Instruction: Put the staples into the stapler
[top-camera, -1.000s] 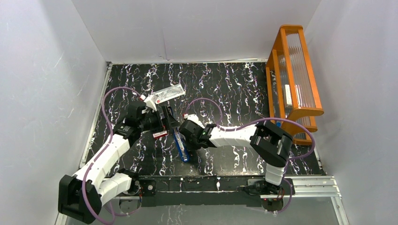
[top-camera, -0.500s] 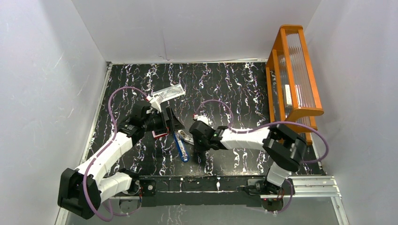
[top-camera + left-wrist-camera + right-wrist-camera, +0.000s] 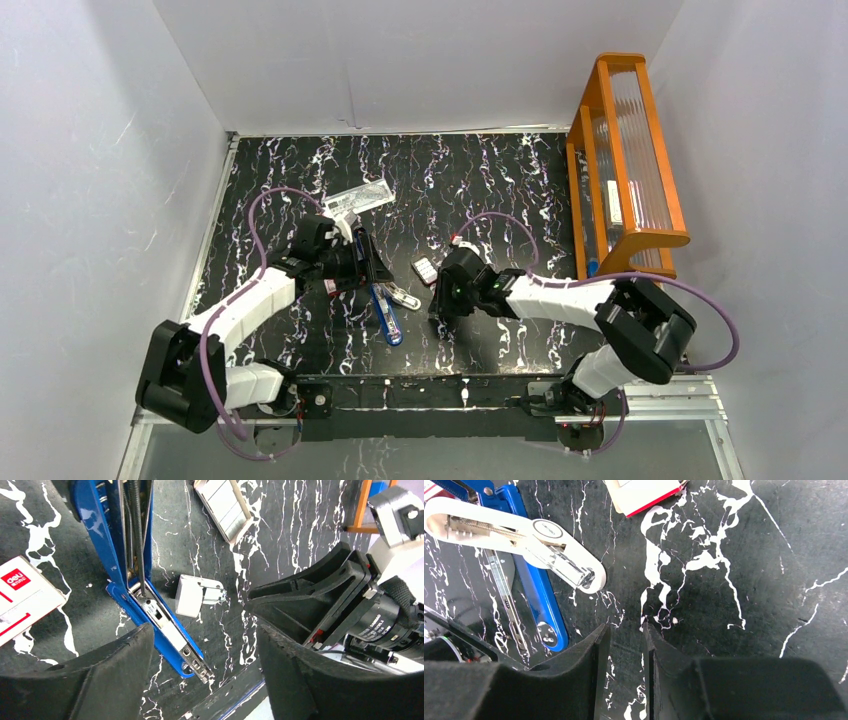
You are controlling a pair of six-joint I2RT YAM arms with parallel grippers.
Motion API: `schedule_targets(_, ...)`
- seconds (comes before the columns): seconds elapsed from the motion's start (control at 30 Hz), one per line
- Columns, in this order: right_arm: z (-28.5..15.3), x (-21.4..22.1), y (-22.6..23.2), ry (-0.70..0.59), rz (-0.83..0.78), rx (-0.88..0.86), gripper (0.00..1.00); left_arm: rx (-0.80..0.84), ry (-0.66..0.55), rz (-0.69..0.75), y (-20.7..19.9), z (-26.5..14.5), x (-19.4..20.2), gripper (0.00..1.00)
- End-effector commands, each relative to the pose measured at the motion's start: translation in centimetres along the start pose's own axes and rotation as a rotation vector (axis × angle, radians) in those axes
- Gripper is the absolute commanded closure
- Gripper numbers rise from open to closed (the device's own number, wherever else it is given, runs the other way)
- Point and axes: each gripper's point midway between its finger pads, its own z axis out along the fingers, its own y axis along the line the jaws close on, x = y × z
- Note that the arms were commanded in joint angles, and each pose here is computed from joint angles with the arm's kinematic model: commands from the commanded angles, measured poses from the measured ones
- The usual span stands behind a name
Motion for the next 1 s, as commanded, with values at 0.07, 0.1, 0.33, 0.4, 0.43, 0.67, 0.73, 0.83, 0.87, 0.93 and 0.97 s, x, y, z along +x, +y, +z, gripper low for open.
schedule_targets(0.07, 0.8, -0.8, 2.3, 0.012, -0.002, -0.079, 0.63, 0.077, 0.017, 0.032, -1.9, 0.5, -0.9, 0.39)
schedule_targets(0.1, 1.0, -0.7, 2.2, 0.018, -0.004, -0.073, 0.63, 0.075, 0.016, 0.03, -1.9, 0.7, -1.0, 0.4)
schedule_targets(0.33, 2.7, -0.2, 1.9, 0.081, 0.005, -0.026, 0.68, 0.016, -0.01, 0.078, -0.7, 1.6, -1.5, 0.41)
schedule_targets(0.4, 3.0, -0.2, 1.9, 0.091, 0.003, -0.013, 0.7, 0.025, -0.002, 0.096, -0.8, 1.8, -1.5, 0.41)
schedule_targets(0.43, 3.1, -0.2, 1.8, 0.094, 0.003, -0.008, 0.7, 0.03, 0.004, 0.1, -0.9, 1.9, -1.4, 0.42)
schedule_targets(0.67, 3.4, 0.1, 1.2, 0.107, -0.003, 0.017, 0.7, 0.08, 0.053, 0.144, -1.9, 2.6, -0.6, 0.47)
schedule_targets(0.73, 3.5, 0.1, 1.0, 0.107, -0.008, 0.022, 0.7, 0.09, 0.067, 0.155, -2.0, 2.7, -0.4, 0.52)
schedule_targets(0.83, 3.6, -0.1, 1.0, 0.112, -0.011, 0.021, 0.7, 0.102, 0.08, 0.167, -2.5, 2.7, 0.1, 0.56)
schedule_targets(0.87, 3.6, 0.0, 0.9, 0.115, -0.009, 0.02, 0.7, 0.112, 0.087, 0.175, -2.8, 2.7, 0.2, 0.57)
schedule_targets(0.93, 3.7, -0.1, 1.1, 0.12, -0.008, 0.016, 0.69, 0.142, 0.106, 0.198, -3.6, 2.7, 0.7, 0.58)
schedule_targets(0.97, 3.7, -0.2, 1.1, 0.122, -0.006, 0.015, 0.7, 0.153, 0.115, 0.213, -4.0, 2.7, 1.0, 0.58)
